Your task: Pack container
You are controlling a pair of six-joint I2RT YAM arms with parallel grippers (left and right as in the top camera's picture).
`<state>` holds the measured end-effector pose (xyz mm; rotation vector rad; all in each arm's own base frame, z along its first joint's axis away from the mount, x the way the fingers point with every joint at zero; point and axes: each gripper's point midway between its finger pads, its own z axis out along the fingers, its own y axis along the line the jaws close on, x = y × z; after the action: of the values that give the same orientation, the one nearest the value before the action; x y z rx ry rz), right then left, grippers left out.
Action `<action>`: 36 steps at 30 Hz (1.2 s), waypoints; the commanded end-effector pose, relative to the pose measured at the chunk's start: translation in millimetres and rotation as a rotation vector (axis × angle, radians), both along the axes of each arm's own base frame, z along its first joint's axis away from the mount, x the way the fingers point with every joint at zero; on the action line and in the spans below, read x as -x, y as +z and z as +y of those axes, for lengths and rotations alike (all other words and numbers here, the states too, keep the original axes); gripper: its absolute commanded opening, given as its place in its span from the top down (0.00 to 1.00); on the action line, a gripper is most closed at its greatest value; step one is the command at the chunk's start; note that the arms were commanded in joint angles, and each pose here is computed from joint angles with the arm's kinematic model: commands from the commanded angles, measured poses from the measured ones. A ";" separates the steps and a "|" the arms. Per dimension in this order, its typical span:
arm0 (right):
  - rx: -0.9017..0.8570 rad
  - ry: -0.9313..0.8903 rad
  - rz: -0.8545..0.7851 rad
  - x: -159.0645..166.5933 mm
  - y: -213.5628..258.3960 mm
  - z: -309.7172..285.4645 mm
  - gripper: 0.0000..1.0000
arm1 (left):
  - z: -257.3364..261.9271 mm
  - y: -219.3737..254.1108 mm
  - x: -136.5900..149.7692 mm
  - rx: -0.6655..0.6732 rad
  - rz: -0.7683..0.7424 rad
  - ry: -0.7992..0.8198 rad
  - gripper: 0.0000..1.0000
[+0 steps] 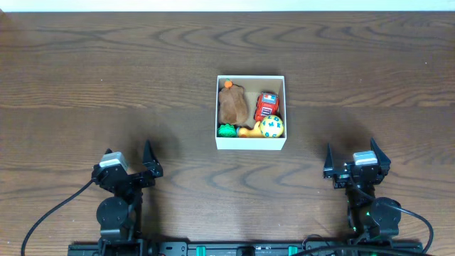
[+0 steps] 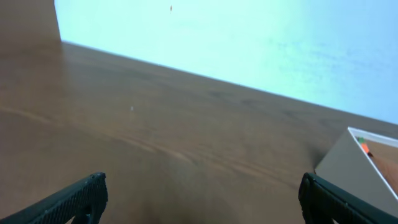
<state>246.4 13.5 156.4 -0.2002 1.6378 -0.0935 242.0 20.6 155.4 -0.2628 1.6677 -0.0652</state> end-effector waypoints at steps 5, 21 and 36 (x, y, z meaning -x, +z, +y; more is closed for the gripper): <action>-0.015 -0.004 0.000 0.3 -0.4 -0.2 0.01 | 1.4 -17.3 -0.8 -0.060 0.039 0.000 0.02; -0.014 -0.004 0.000 0.3 -0.4 -0.2 0.01 | -8.7 -18.8 -1.6 -0.052 0.042 -0.059 0.02; -0.014 -0.004 0.000 0.3 -0.4 -0.2 0.01 | -8.7 -18.7 -1.7 -0.052 0.042 -0.059 0.02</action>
<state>246.3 13.5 156.3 -0.2003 1.6382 -0.0935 243.1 14.1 155.7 -0.1967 1.6710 -0.0649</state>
